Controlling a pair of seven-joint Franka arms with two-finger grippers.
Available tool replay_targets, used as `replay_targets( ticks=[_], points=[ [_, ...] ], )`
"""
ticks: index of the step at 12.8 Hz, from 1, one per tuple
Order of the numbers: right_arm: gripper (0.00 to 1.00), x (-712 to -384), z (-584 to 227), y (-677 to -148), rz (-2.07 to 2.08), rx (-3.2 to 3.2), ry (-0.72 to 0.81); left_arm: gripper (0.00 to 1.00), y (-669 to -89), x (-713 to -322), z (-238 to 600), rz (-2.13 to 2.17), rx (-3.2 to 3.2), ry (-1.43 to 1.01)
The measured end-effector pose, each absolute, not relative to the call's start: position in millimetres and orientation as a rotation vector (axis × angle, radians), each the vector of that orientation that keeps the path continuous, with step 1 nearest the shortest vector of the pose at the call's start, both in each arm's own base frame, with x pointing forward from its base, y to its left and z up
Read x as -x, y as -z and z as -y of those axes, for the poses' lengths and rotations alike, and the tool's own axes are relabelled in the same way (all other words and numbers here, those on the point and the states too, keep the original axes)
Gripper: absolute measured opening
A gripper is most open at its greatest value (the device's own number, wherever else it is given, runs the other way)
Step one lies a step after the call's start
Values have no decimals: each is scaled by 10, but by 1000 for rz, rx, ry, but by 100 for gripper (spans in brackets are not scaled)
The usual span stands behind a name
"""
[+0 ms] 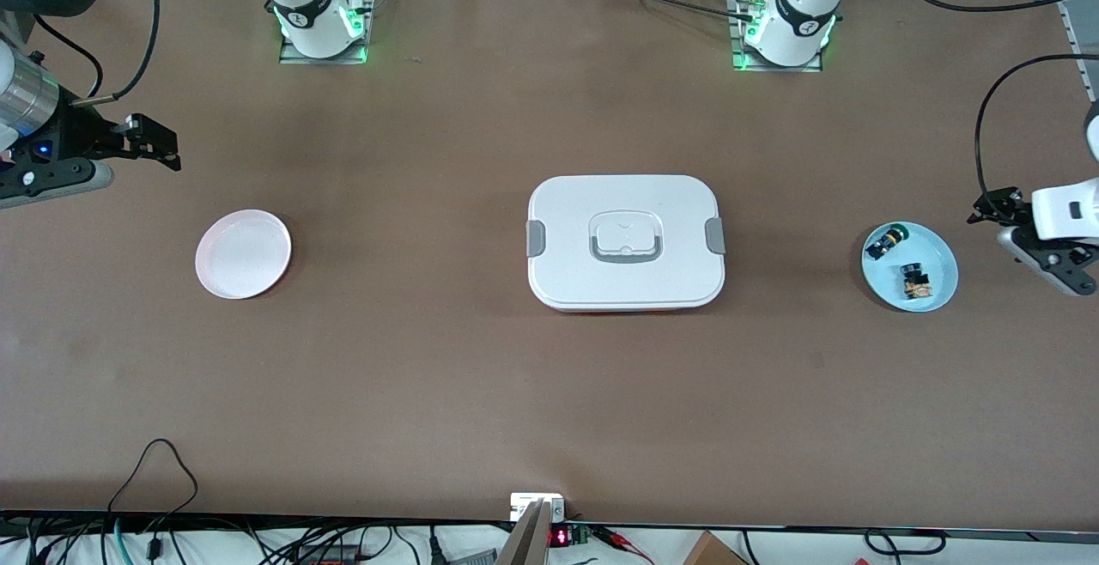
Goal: Transfer orange switch to right arm and place
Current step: 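Lower the left gripper over the orange switch in the blue bowl, then close the left gripper on the orange-and-black switch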
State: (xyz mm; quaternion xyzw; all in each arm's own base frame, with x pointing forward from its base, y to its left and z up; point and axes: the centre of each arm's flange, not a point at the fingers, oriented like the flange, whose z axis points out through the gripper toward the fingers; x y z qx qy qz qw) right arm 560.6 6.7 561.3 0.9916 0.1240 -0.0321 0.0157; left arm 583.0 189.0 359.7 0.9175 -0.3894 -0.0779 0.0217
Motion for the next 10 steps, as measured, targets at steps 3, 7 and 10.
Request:
replay_targets(
  ticks=[3, 7, 10],
  points=[
    [100, -5606, -66, -5614, -386, -3085, 100, 100, -3055, -5788, -1888, 1380, -2727, 210],
    [100, -5606, -67, -5614, -386, -3085, 99, 100, -2461, -5807, -2000, 1552, -2576, 106],
    [100, -5606, -67, -5615, -386, -3085, 99, 100, -2263, -5792, -2086, 1646, -2513, 80]
  ],
)
